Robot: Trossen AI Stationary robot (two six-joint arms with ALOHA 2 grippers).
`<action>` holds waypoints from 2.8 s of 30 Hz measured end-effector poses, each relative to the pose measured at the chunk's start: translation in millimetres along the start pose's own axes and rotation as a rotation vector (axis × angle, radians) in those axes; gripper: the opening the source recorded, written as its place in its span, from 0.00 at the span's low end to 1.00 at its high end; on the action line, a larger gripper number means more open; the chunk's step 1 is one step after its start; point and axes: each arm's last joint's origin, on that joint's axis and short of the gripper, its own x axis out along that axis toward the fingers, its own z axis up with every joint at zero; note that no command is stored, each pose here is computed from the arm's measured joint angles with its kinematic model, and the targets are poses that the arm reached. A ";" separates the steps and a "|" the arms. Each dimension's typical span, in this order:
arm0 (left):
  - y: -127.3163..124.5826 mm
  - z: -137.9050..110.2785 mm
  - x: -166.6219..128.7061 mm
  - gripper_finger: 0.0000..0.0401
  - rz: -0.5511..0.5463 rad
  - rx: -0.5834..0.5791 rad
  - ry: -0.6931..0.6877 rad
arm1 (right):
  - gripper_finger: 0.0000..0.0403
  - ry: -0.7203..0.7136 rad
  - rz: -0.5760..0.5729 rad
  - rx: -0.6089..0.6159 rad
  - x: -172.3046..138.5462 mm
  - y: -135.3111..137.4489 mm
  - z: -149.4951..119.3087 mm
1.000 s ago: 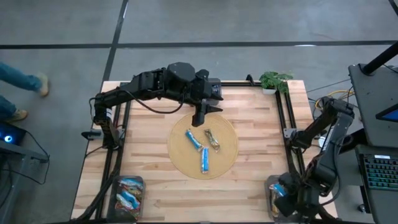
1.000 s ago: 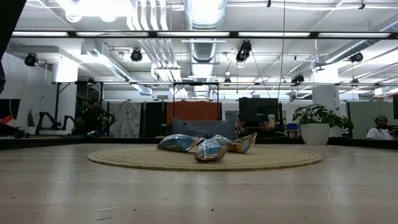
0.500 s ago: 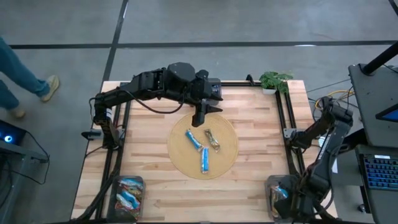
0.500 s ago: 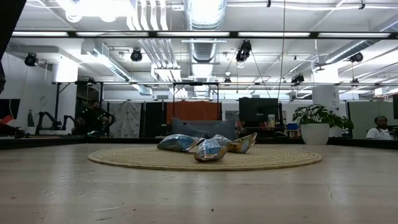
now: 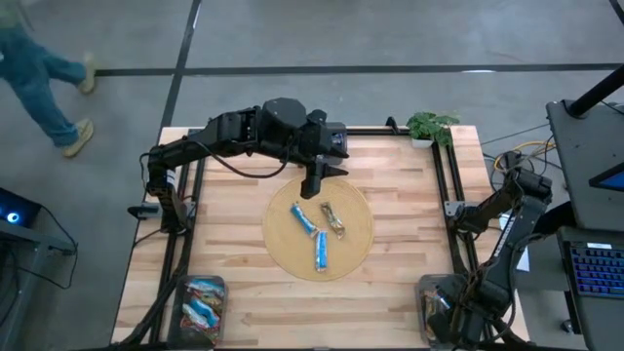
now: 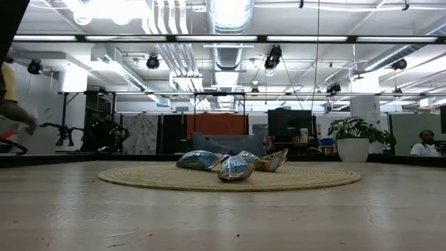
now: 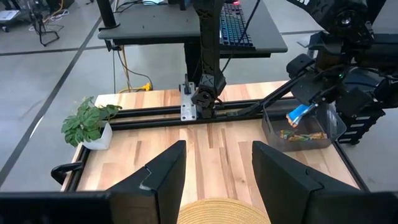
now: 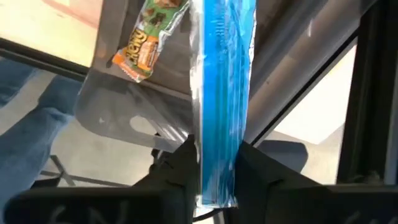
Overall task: Pick and place Granola Bars by type
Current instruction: Put the yellow granola bar into the right black bin
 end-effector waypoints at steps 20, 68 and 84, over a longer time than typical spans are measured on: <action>6.2 -0.7 -0.7 0.41 0.016 -0.003 0.001 | 0.44 -0.258 0.246 -0.110 -7.5 9.4 9.6; -6.9 -10.4 -90.5 0.00 -0.019 0.025 -0.048 | 0.02 -1.251 0.621 -0.578 -173.1 -37.7 110.2; -10.2 -105.4 -95.3 0.00 0.168 -0.093 -0.052 | 0.02 -1.278 0.580 -0.562 -177.2 -38.4 119.7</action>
